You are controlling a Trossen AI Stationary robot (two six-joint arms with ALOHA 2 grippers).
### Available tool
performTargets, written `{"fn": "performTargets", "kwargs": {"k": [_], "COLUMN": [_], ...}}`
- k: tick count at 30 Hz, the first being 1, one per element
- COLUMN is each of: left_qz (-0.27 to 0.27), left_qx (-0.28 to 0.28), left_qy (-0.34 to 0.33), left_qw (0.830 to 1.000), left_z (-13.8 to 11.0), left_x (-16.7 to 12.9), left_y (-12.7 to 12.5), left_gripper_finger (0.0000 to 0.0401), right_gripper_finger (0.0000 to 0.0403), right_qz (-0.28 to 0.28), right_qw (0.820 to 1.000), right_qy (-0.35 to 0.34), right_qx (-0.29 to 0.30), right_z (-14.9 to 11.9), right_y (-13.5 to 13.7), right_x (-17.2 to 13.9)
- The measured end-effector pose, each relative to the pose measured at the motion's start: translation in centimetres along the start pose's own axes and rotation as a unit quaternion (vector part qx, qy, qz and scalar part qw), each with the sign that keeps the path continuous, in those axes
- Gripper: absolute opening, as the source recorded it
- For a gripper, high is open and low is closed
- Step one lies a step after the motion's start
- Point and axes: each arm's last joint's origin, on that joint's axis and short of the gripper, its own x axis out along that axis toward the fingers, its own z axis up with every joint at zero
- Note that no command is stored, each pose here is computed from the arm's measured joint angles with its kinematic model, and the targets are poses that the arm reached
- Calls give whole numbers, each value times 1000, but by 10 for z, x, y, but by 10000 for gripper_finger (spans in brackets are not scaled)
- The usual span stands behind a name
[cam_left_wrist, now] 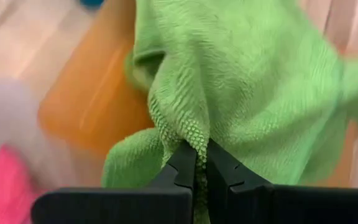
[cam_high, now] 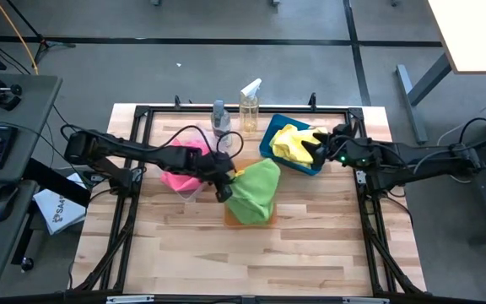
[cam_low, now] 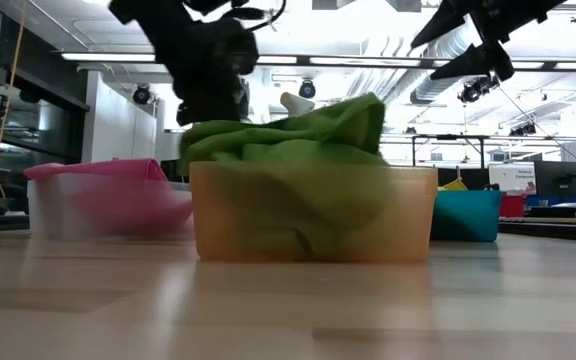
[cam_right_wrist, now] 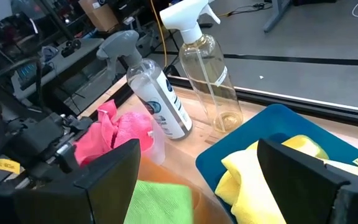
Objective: Sort microfiber towel by color & place in baskets
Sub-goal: Put the green microfiber towel into the orange bin
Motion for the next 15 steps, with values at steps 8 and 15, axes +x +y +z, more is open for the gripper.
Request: {"fn": "performTargets", "kwargs": {"k": [8, 15], "left_qz": [14, -26], "left_qx": [12, 51], "left_qy": [39, -62], "left_qw": [999, 996], "left_z": [-6, 33], "left_x": [-31, -49], "left_y": [0, -16], "left_gripper_finger": [0, 0], "right_gripper_finger": [318, 318], "right_qz": [-6, -13], "right_qw": [1000, 1000], "right_qy": [5, 7], "right_qx": [-6, -6], "right_z": [-3, -5], "right_y": [2, 3], "right_x": [4, 8]}}
